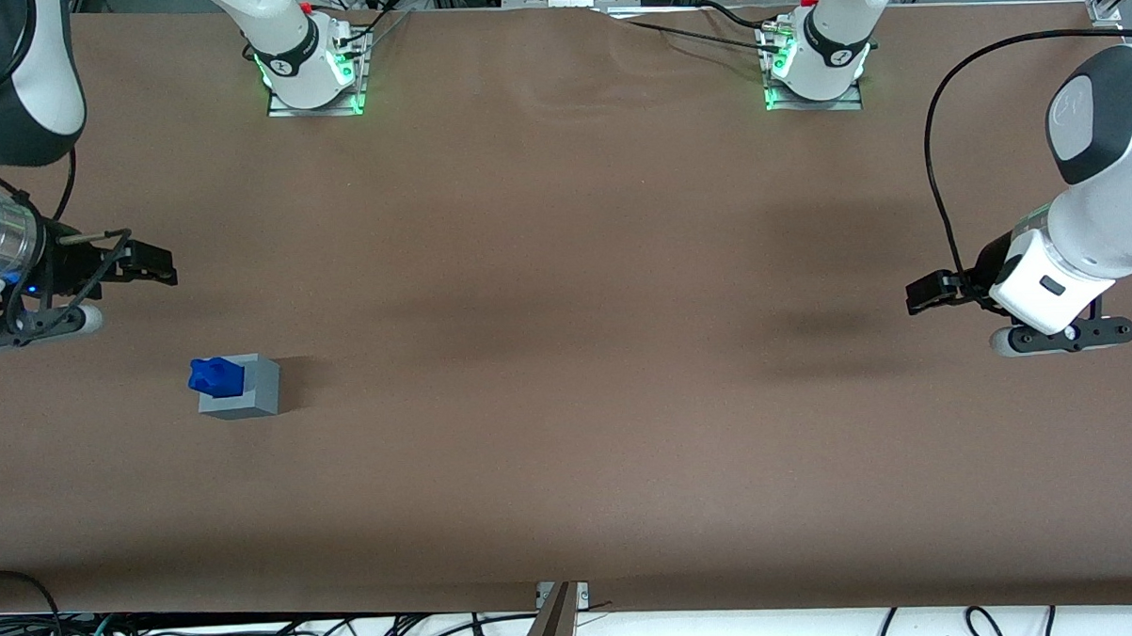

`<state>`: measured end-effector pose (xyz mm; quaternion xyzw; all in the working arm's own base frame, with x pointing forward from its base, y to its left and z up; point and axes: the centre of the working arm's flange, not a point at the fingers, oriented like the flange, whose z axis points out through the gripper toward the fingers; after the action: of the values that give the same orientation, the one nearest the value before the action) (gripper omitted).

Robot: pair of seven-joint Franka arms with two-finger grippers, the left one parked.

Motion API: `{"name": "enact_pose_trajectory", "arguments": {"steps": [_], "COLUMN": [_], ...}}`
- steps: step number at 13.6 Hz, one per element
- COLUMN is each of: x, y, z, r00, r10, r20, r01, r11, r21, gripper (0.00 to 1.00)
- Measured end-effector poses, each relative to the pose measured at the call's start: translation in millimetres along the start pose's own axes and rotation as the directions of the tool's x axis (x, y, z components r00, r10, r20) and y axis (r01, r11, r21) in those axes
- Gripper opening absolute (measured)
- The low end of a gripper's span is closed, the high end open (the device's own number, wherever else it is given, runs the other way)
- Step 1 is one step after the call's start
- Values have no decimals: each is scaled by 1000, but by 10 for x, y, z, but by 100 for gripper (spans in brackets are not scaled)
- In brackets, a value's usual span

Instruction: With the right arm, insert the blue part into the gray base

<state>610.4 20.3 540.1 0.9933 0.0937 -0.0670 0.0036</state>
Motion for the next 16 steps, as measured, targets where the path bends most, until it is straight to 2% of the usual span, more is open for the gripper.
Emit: {"name": "enact_pose_trajectory", "arguments": {"steps": [2, 4, 8, 9, 12, 16], "x": [-134, -270, -493, -539, -583, -575], "y": [25, 141, 120, 138, 281, 282], "z": [-41, -25, -305, -344, -286, -251], "r00": [1000, 1000, 993, 992, 990, 983], "r10": [-1, 10, 13, 23, 68, 135], "r20": [-1, -1, -114, -124, -124, -123], "r01": [1, -10, -17, -27, -69, -134], "r11": [1000, 1000, 999, 999, 998, 991], "r21": [3, -19, -40, -39, 0, 13], "gripper": [99, 99, 99, 99, 99, 99]}}
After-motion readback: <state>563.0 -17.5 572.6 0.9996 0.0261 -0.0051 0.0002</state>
